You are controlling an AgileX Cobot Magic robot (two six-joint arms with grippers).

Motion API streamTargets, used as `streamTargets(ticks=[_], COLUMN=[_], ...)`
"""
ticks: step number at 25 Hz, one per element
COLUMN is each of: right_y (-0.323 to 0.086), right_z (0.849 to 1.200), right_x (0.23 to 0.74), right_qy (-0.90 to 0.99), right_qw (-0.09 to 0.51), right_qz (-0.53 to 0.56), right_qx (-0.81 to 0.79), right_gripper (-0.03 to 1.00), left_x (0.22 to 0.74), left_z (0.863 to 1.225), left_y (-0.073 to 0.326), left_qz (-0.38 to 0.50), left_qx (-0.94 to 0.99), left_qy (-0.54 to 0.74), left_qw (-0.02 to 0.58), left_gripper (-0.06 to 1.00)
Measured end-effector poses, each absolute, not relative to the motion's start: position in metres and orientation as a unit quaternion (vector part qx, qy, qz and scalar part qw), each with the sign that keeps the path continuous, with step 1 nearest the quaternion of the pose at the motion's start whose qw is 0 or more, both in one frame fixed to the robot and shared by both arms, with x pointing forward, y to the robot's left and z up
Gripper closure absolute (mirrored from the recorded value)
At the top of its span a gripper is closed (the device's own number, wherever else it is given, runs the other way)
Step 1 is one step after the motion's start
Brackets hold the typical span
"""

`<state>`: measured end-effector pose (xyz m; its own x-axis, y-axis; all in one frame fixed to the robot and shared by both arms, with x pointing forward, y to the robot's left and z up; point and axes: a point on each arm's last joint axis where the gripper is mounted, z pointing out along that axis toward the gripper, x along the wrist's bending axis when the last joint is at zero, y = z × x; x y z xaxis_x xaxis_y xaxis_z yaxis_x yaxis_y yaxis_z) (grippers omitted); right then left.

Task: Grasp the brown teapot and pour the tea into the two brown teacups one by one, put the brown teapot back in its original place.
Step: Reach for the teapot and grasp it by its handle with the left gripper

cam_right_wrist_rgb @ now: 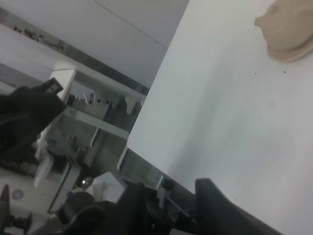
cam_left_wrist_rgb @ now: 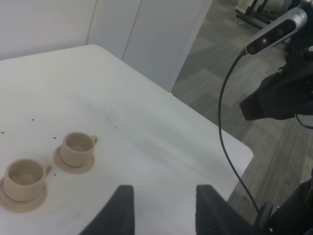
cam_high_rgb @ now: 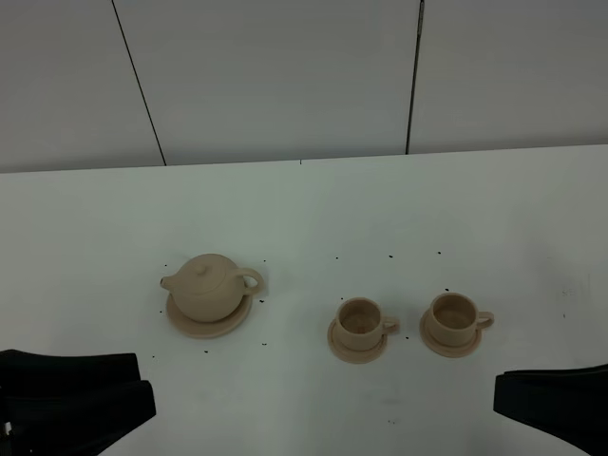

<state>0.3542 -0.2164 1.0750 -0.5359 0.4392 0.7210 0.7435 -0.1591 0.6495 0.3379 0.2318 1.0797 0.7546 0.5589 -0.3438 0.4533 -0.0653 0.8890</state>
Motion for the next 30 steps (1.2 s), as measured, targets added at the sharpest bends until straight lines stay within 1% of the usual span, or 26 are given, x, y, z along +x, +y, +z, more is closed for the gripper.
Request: streamTargets(ticks=[13,16,19,22,30], right_y=[-0.217,-0.219,-0.222,-0.225,-0.241], right_z=[1.075,1.08,1.086,1.089,1.077], right_x=[0.352,0.344,0.333,0.32,0.294], right_qy=[-0.653,-0.656,-0.657,-0.657,-0.672], right_qw=[0.103,0.07,0.023,-0.007,-0.093], right_qz=[-0.603,-0.612,-0.622,-0.621,-0.546], right_qx=[-0.446,-0.437,-0.425,-0.428,-0.492], right_gripper=[0.72,0.72,0.72,0.72,0.72], left_x=[0.338,0.338,0.338,0.338,0.338], left_z=[1.08,1.08,1.08,1.08,1.08], left_y=[0.232,0.232,0.232,0.232,0.232], left_qz=[0.045,0.045,0.045,0.045,0.045], left_qx=[0.728,0.728,0.728,0.728,0.729], left_qy=[0.347,0.347,0.347,0.347,0.347], left_qw=[0.589,0.589,0.589,0.589,0.588], left_gripper=[0.57,0.57,0.57,0.57,0.57])
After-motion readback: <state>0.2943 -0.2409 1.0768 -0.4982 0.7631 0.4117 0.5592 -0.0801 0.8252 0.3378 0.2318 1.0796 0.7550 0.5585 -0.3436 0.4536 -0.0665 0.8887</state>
